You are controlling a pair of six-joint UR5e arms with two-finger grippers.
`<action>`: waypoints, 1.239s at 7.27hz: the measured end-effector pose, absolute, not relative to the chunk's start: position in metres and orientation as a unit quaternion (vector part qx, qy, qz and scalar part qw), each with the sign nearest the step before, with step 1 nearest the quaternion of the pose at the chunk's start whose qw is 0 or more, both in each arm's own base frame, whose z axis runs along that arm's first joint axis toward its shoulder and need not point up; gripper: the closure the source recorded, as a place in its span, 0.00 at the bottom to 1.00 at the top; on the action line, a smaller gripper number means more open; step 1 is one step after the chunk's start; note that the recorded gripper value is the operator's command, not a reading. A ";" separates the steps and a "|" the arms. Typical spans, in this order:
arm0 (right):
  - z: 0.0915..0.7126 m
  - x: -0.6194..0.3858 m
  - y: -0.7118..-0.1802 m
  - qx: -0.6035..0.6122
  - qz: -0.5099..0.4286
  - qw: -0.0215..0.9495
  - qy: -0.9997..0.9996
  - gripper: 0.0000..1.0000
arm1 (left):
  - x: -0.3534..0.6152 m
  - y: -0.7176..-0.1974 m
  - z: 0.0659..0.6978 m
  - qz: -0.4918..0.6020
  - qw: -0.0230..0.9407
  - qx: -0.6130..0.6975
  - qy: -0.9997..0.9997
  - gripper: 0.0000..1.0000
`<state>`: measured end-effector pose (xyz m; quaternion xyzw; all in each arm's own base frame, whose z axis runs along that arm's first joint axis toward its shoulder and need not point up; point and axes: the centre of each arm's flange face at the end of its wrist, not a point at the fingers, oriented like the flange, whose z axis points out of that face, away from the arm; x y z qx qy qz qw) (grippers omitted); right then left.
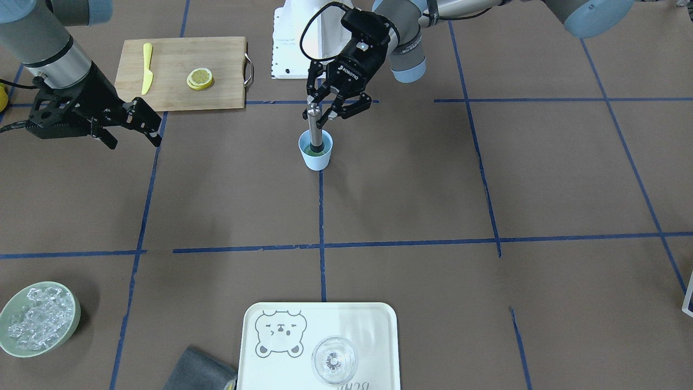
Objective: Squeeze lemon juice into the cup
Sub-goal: 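Lower the metal rod into the blue cup and press the lemon with the left gripper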
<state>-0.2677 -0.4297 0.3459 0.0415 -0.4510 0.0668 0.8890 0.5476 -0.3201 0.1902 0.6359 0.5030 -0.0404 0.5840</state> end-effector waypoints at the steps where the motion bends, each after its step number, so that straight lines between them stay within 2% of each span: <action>1: 0.346 -0.267 -0.430 0.042 0.067 0.889 -0.451 0.00 | 0.555 -0.320 0.194 -0.036 0.588 0.635 0.500 1.00; 9: 0.339 -0.262 -0.432 0.047 0.070 0.886 -0.456 0.00 | 0.573 -0.315 0.213 -0.017 0.603 0.629 0.491 1.00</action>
